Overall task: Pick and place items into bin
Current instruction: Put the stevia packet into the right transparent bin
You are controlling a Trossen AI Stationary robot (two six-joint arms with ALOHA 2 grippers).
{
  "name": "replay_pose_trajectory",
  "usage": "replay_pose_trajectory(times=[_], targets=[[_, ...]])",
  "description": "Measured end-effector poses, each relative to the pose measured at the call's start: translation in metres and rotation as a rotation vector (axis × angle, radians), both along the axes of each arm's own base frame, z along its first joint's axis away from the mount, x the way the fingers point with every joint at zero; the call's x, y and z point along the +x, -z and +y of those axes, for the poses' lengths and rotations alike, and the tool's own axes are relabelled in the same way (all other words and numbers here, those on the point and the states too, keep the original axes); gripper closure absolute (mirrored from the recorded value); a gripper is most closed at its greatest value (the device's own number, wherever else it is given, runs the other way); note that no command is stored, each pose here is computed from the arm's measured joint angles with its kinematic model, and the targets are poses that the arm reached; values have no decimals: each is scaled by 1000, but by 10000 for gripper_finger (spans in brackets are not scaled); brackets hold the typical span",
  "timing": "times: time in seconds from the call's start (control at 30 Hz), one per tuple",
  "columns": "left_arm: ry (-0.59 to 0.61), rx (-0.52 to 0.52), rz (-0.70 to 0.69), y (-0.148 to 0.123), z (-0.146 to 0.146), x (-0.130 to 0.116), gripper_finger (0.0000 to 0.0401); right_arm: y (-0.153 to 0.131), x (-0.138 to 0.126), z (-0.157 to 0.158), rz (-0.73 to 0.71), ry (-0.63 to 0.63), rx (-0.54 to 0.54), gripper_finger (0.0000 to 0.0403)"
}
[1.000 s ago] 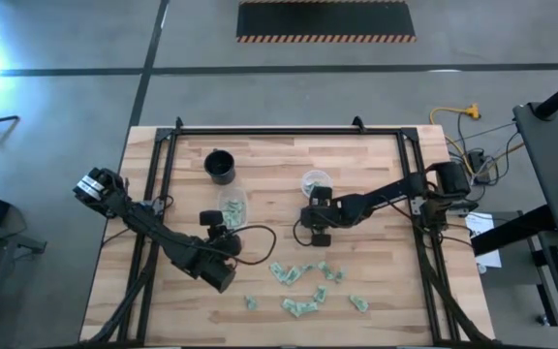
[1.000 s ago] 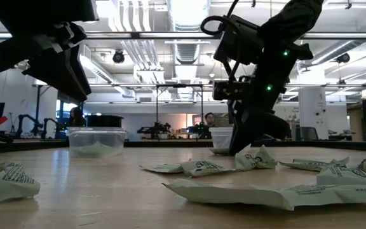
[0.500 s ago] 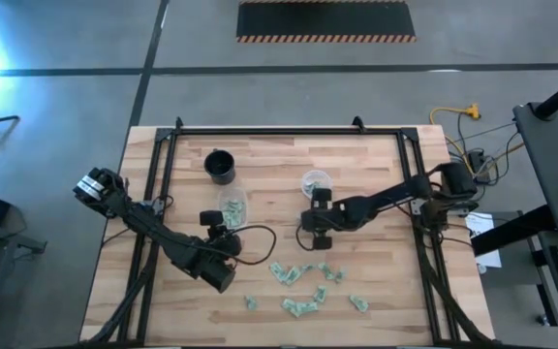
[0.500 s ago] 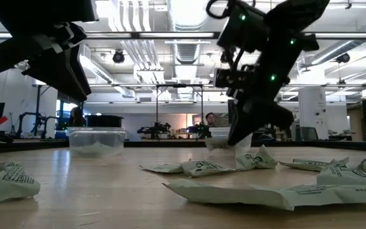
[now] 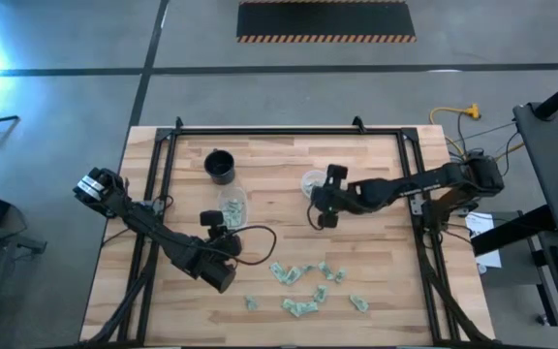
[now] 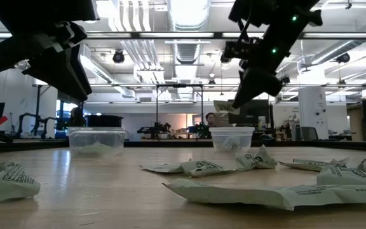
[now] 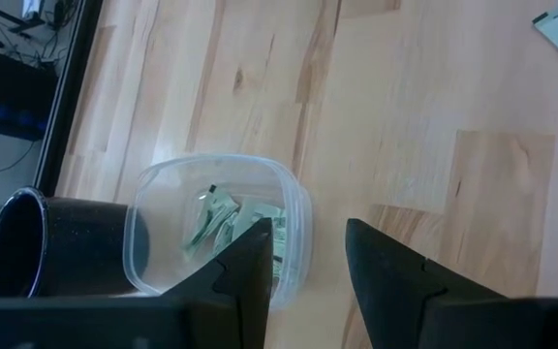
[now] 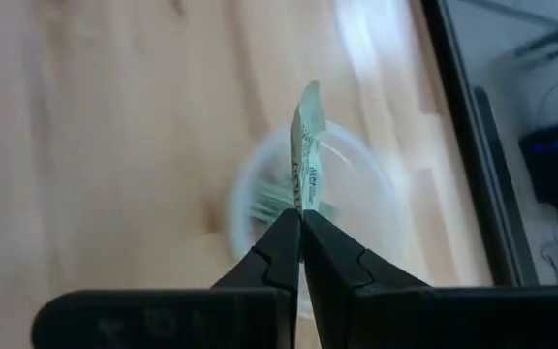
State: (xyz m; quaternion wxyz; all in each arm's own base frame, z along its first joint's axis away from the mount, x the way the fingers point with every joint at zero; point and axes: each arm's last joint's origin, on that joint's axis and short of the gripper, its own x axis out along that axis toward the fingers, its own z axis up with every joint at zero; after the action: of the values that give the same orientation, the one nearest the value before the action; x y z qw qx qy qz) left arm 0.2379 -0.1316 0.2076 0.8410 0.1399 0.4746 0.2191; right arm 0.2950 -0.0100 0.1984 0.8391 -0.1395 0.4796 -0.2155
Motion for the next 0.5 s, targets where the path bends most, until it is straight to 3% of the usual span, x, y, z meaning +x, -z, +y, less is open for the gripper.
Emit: replay_pose_trajectory(times=[0.3, 0.5], targets=[[0, 1, 1, 0, 0, 0, 285, 21, 0, -38, 78, 81, 77, 394], [1, 2, 2, 0, 0, 0, 285, 18, -1, -40, 69, 51, 116, 370]])
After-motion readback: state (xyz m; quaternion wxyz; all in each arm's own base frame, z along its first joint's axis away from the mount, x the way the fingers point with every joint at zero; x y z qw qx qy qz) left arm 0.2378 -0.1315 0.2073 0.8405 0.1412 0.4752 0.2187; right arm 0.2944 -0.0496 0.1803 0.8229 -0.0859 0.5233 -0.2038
